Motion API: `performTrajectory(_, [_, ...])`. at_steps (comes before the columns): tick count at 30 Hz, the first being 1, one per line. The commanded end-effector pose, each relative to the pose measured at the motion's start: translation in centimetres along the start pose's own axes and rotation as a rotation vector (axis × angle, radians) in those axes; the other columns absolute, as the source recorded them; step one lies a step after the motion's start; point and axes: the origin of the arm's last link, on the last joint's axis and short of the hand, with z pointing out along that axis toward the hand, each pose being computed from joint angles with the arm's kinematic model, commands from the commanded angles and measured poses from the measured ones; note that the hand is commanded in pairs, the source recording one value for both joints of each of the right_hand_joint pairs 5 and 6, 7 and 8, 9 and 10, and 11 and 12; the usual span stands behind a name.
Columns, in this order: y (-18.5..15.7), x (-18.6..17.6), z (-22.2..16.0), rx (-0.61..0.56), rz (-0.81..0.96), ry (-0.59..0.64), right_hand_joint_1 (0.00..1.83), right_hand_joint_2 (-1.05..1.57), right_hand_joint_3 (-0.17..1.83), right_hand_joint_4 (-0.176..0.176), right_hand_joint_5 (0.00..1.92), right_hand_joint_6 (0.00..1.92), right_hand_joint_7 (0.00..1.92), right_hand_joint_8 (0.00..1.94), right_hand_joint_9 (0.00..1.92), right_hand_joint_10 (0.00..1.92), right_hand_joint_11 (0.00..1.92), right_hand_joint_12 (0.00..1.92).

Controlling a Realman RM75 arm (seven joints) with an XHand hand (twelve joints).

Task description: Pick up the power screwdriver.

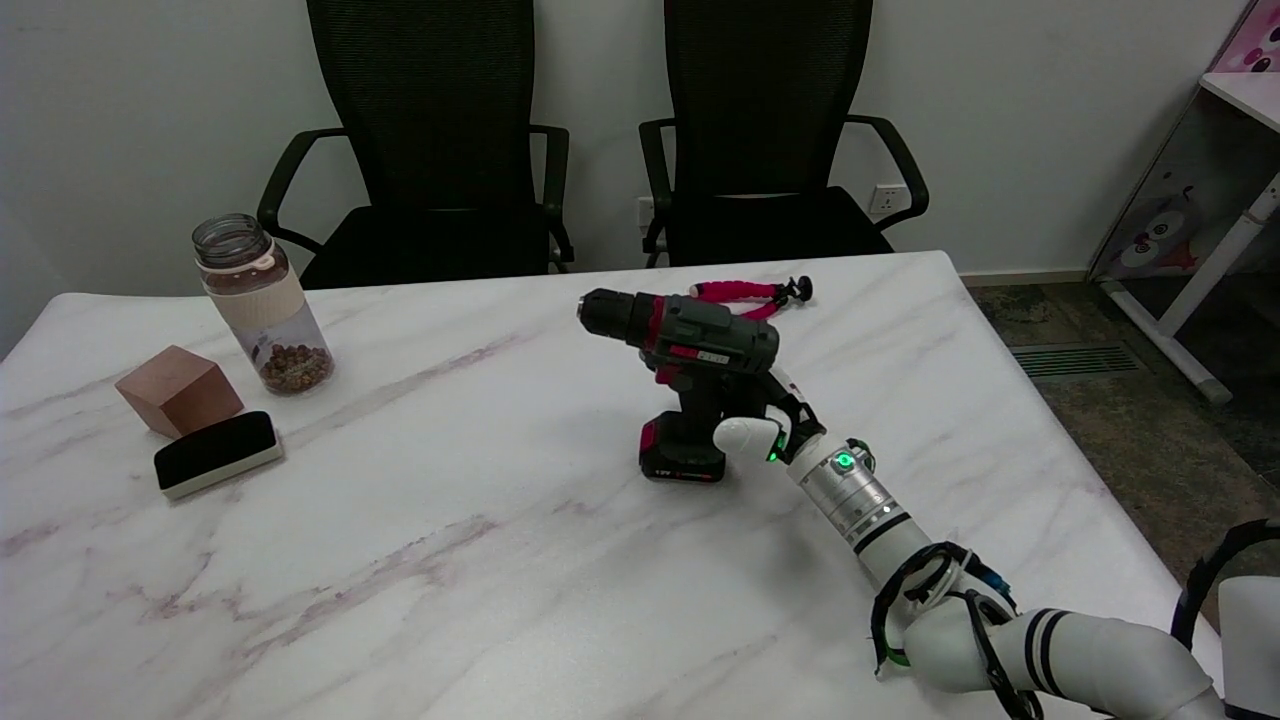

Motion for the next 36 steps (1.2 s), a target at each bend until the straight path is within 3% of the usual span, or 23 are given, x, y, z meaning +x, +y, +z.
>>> performTrajectory(1, [0.29,-1.03,0.14,-0.017,0.037,-0.058,0.93,-0.44,0.95,0.176,0.36,0.36,0.36,0.36,0.29,0.29,0.33,0.33])
performTrajectory(8, [0.33,-0.98,0.10,-0.018,0.036,-0.057,0.93,-0.41,0.94,0.176,0.36,0.36,0.36,0.36,0.30,0.30,0.35,0.35])
performTrajectory(14, [0.47,-0.79,-0.13,-0.024,0.054,-0.045,0.94,-0.31,0.90,0.176,0.39,0.39,0.39,0.39,0.41,0.41,0.58,0.58])
performTrajectory(17, [0.54,-0.76,-0.17,-0.028,0.055,-0.043,0.95,-0.18,0.85,0.176,0.45,0.45,0.45,0.45,0.62,0.62,0.83,0.83])
performTrajectory(22, [0.67,-0.68,-0.16,-0.038,0.064,-0.038,0.99,-0.02,0.86,0.176,0.59,0.59,0.59,0.59,1.07,1.07,1.00,1.00])
performTrajectory(28, [0.83,-0.64,-0.13,-0.050,0.067,-0.033,0.95,0.20,0.98,0.176,0.86,0.86,0.86,0.86,1.40,1.40,1.20,1.20])
performTrajectory(29, [0.85,-0.63,-0.13,-0.052,0.067,-0.033,0.94,0.25,0.97,0.142,0.94,0.94,0.94,0.94,1.45,1.45,1.23,1.23])
performTrajectory(30, [0.87,-0.65,-0.13,-0.053,0.068,-0.033,0.92,0.32,0.95,0.019,1.07,1.07,1.07,1.07,1.50,1.50,1.25,1.25])
performTrajectory(33, [0.94,-0.63,-0.11,-0.059,0.068,-0.032,0.90,0.41,0.92,-0.048,1.23,1.23,1.23,1.23,1.58,1.58,1.30,1.30])
performTrajectory(36, [0.92,-0.59,-0.02,-0.059,0.067,-0.032,0.88,0.46,0.91,-0.059,1.34,1.34,1.34,1.34,1.63,1.63,1.34,1.34])
